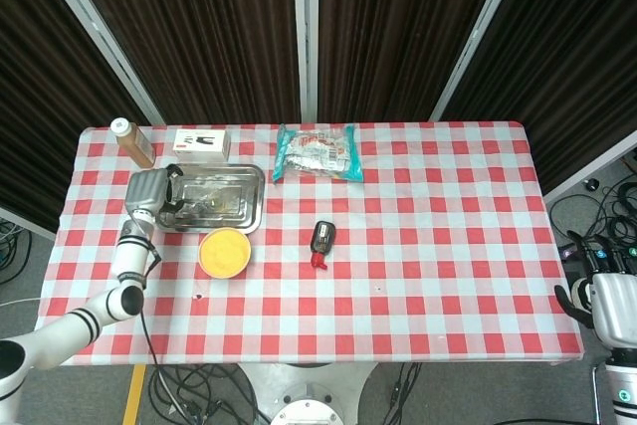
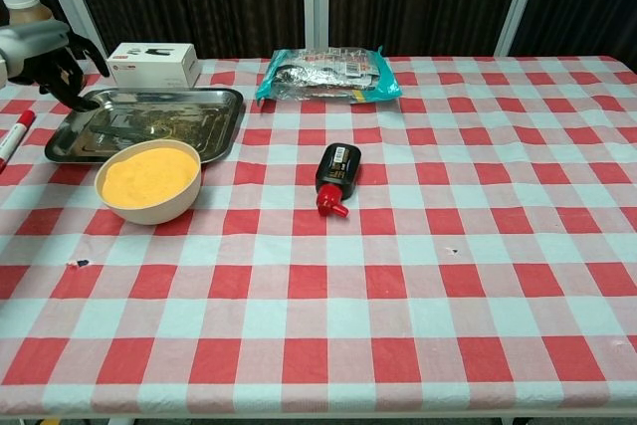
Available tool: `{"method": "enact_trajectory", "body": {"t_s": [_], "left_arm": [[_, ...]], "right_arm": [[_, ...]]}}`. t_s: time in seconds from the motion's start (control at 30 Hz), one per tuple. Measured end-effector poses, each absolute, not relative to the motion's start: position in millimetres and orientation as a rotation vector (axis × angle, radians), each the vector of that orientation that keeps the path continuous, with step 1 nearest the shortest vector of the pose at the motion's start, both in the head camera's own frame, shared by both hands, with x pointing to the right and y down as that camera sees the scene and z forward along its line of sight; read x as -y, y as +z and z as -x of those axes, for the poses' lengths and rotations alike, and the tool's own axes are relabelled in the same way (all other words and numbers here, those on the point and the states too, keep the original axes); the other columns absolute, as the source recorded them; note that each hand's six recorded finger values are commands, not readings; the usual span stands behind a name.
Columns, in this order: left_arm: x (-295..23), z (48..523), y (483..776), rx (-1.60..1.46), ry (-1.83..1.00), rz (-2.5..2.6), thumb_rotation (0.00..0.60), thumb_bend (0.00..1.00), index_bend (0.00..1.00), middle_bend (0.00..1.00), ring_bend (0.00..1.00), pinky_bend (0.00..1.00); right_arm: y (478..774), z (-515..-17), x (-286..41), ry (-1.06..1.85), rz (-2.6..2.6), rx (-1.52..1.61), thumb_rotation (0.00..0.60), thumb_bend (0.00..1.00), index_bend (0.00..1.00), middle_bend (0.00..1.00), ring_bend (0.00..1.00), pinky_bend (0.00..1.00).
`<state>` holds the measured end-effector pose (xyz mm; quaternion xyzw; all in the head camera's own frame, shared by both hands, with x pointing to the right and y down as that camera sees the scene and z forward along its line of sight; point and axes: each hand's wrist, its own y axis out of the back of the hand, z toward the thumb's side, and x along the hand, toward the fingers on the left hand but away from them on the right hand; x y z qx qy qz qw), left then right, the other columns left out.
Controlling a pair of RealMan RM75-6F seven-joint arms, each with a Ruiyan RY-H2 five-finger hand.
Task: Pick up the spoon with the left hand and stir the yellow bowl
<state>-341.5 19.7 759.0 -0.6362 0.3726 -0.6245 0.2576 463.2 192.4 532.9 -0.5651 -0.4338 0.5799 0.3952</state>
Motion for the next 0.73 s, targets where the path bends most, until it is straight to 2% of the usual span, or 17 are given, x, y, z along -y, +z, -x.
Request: {"method": "enact_trajectory", "body": {"t_s": [0.1, 0.23, 0.3, 0.37, 0.47, 0.73], "left_arm": [[-21.8, 353.0, 743.6, -1.084, -1.659, 1.697, 0.600, 0.27, 0.29, 0.60, 0.56, 0.82], [-34.7, 377.6, 716.7, -1.170, -1.603, 1.618, 0.600, 0.27, 0.29, 0.51, 0.46, 0.59], [-50.4, 393.6, 699.6, -1.194, -1.572, 1.575, 0.600, 0.26, 0.30, 0.42, 0.36, 0.47], [-68.7, 407.8, 684.7, -1.190, -1.551, 1.550, 0.600, 0.26, 0.30, 0.38, 0.31, 0.41], [-104.6, 430.1, 663.0, -1.170, -1.541, 1.520, 0.600, 0.24, 0.30, 0.35, 0.28, 0.36], [-186.3, 458.2, 610.8, -1.197, -1.548, 1.459, 0.600, 0.20, 0.30, 0.34, 0.28, 0.34]], "right_arm": [[534.4, -465.5, -192.8, 1.487, 1.443, 1.086, 0.600, 0.23, 0.11, 0.33, 0.12, 0.23], [538.0, -467.5, -194.8, 1.502, 1.490, 1.068, 0.600, 0.24, 0.11, 0.26, 0.09, 0.21], [540.6, -467.6, -196.0, 1.503, 1.527, 1.063, 0.600, 0.24, 0.10, 0.21, 0.04, 0.17], [542.8, -467.3, -197.0, 1.500, 1.557, 1.057, 0.600, 0.25, 0.08, 0.17, 0.01, 0.14], [545.6, -465.4, -197.6, 1.484, 1.582, 1.047, 0.600, 0.25, 0.06, 0.14, 0.00, 0.12], [545.2, -459.2, -205.7, 1.418, 1.598, 1.090, 0.600, 0.27, 0.06, 0.16, 0.00, 0.12]]}}
